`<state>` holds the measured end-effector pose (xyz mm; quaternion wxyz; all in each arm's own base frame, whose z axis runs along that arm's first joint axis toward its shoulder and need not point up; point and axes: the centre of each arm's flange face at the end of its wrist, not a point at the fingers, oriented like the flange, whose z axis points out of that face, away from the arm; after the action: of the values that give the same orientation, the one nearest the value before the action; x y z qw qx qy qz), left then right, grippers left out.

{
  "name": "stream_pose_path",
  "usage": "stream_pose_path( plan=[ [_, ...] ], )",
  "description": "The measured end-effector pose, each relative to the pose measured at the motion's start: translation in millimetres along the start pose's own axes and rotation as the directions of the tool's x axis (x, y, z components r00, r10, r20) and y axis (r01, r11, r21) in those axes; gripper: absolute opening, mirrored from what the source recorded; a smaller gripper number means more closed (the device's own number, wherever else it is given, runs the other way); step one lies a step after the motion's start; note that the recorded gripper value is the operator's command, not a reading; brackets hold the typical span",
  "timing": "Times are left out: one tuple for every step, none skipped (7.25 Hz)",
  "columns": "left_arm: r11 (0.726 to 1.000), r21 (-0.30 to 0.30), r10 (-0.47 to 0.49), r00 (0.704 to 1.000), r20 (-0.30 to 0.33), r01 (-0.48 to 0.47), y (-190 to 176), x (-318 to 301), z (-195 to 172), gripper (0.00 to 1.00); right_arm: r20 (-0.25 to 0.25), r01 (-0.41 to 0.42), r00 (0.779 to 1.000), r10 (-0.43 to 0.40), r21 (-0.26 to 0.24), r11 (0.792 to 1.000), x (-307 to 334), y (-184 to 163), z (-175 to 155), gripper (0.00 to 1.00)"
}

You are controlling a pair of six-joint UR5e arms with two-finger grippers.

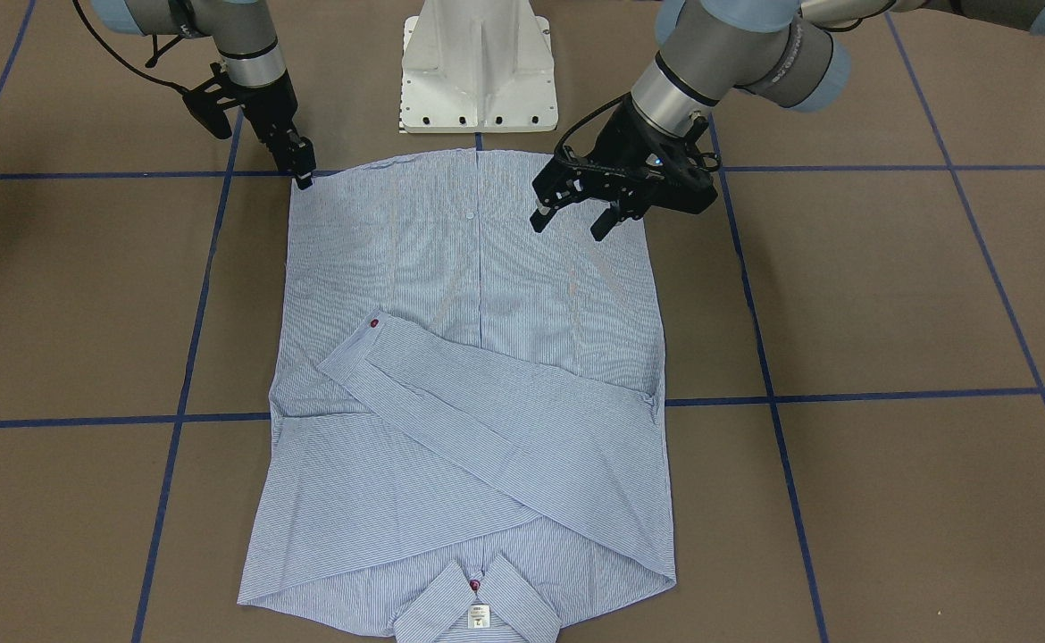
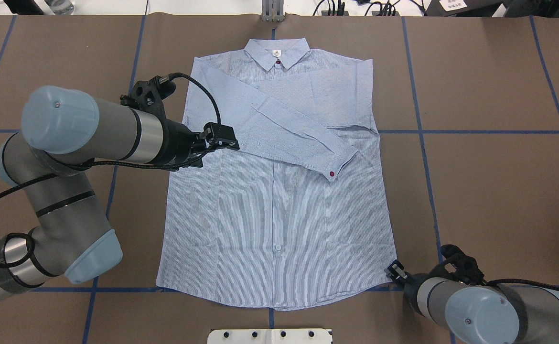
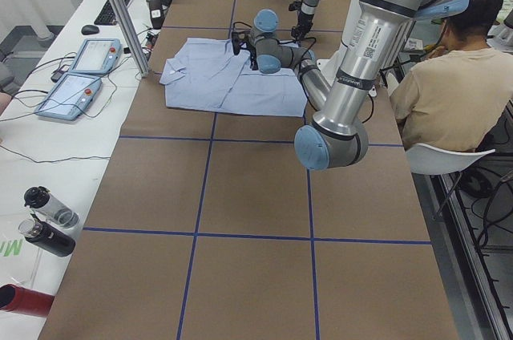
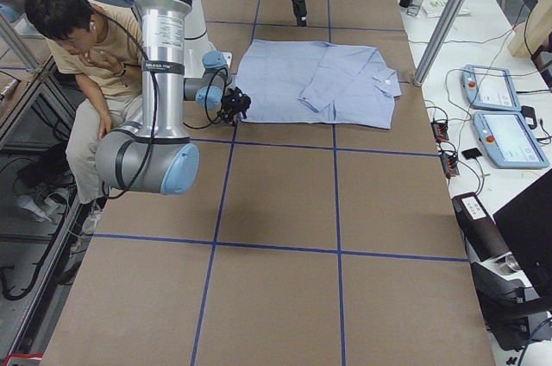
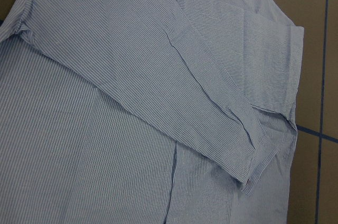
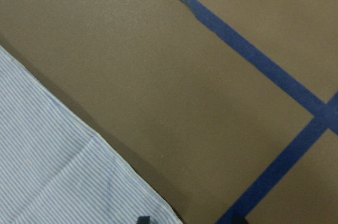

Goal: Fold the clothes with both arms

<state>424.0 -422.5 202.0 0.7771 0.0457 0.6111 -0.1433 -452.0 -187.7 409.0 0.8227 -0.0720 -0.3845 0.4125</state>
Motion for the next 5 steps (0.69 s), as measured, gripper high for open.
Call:
stream_pose_path(
  plan=[
    [1.0, 0.0, 0.0, 1.0, 0.0, 0.0, -0.2, 0.0, -0.1, 0.99, 0.002, -0.002, 1.0, 0.002, -0.004, 1.0, -1.4, 0.5, -1.4, 0.0],
    [1.0, 0.0, 0.0, 1.0, 0.0, 0.0, -0.2, 0.0, -0.1, 0.98, 0.004, -0.004, 1.0, 0.004, -0.007, 1.0, -2.7, 0.3, -3.4, 0.0],
    [1.0, 0.0, 0.0, 1.0, 0.0, 0.0, -0.1, 0.0, -0.1, 0.99, 0.009, -0.005, 1.0, 0.006, -0.01, 1.0, -4.2, 0.1, -6.1, 0.0],
    [1.0, 0.0, 0.0, 1.0, 0.0, 0.0, 0.1, 0.0, 0.1, 0.98, 0.012, -0.007, 1.0, 0.007, -0.012, 1.0, -5.3, 0.1, -8.1, 0.0],
    [1.0, 0.0, -0.001, 1.0, 0.0, 0.001, 0.2, 0.0, 0.1, 0.98, 0.016, -0.008, 1.0, 0.008, -0.014, 1.0, -6.5, 0.2, -10.0, 0.0]
  ],
)
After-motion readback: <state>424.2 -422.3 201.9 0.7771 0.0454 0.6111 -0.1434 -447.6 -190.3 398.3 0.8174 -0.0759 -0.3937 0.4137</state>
